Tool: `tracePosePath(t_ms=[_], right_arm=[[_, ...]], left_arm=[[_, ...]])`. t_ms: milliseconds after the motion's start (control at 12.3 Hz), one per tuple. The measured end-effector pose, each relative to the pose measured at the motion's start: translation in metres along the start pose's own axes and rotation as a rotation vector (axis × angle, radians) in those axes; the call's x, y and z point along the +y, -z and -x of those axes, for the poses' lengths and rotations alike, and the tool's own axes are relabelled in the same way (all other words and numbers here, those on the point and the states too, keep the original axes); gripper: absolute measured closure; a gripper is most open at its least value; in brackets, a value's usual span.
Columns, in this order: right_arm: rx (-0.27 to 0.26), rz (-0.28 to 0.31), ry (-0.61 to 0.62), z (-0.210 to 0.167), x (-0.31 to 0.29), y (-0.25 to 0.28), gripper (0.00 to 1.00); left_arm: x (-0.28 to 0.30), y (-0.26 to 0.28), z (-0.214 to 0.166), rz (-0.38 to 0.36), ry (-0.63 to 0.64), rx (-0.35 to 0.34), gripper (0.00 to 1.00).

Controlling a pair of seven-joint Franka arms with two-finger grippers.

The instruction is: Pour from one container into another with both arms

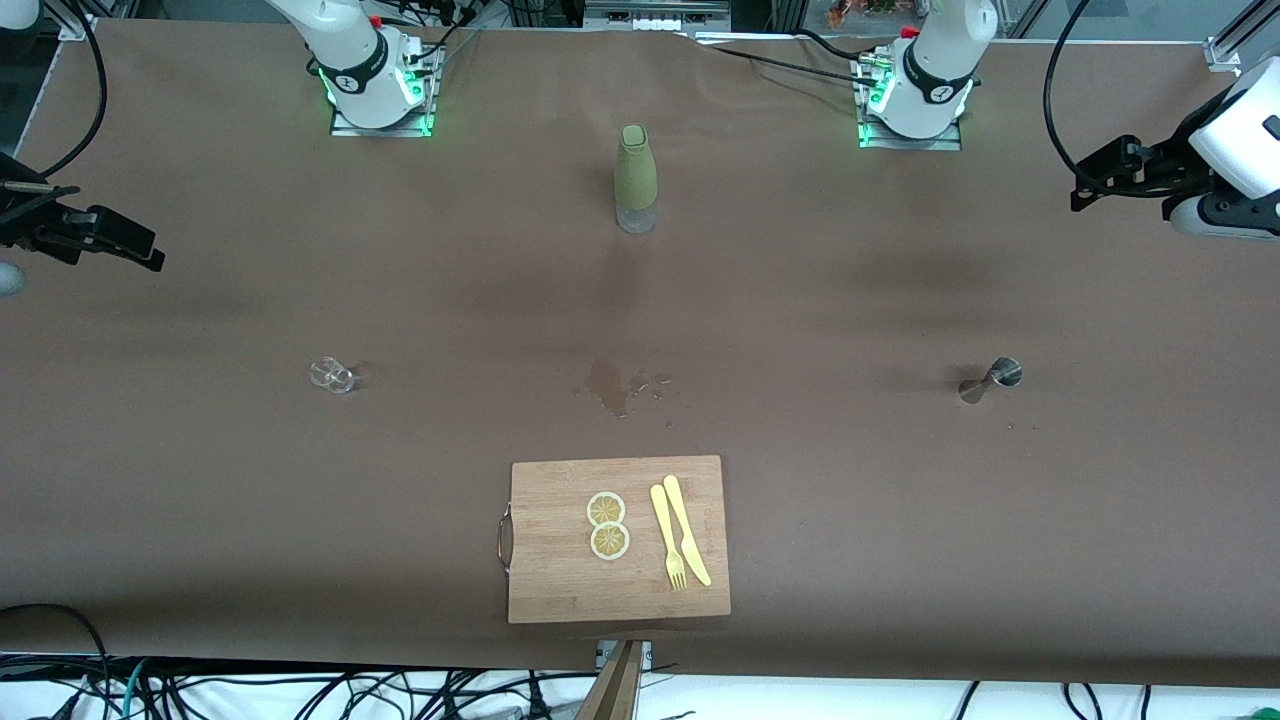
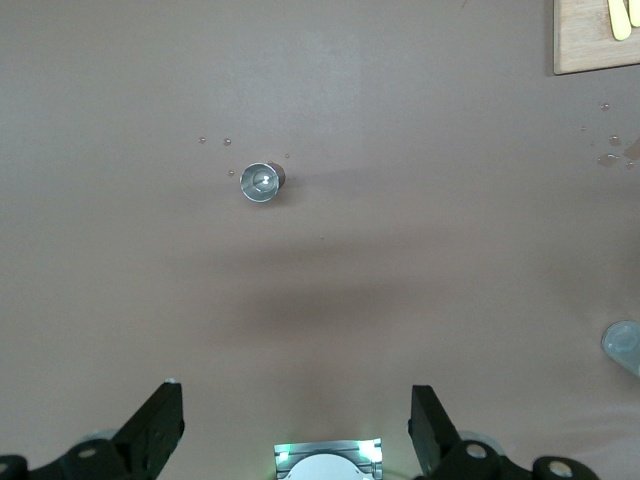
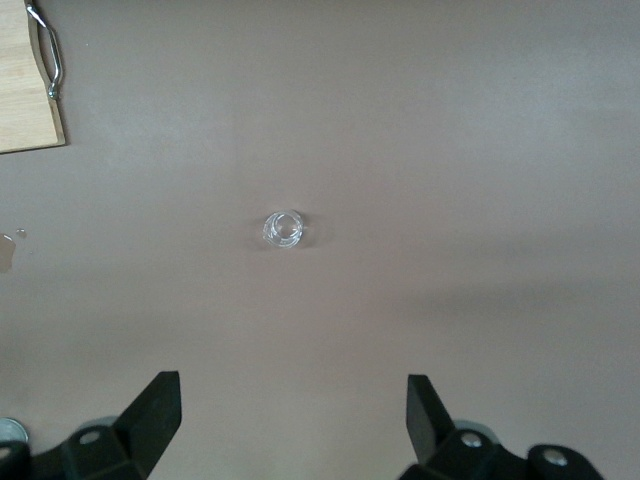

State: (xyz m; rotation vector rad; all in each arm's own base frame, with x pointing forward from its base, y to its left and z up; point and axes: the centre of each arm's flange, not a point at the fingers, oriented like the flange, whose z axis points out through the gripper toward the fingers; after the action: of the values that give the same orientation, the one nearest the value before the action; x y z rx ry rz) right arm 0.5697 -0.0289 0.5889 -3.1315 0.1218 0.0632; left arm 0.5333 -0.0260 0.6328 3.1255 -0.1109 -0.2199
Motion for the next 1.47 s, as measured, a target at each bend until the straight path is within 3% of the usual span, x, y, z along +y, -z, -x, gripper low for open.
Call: tracePosePath(t_ms=[1468], right_arm=[[-0.002, 0.0, -0.002, -0.0004, 0.0008, -0.0011, 0.0]], left_arm=[[-0.0052, 0.0017, 0.0004, 0.001, 0.009, 0.003, 0.0]])
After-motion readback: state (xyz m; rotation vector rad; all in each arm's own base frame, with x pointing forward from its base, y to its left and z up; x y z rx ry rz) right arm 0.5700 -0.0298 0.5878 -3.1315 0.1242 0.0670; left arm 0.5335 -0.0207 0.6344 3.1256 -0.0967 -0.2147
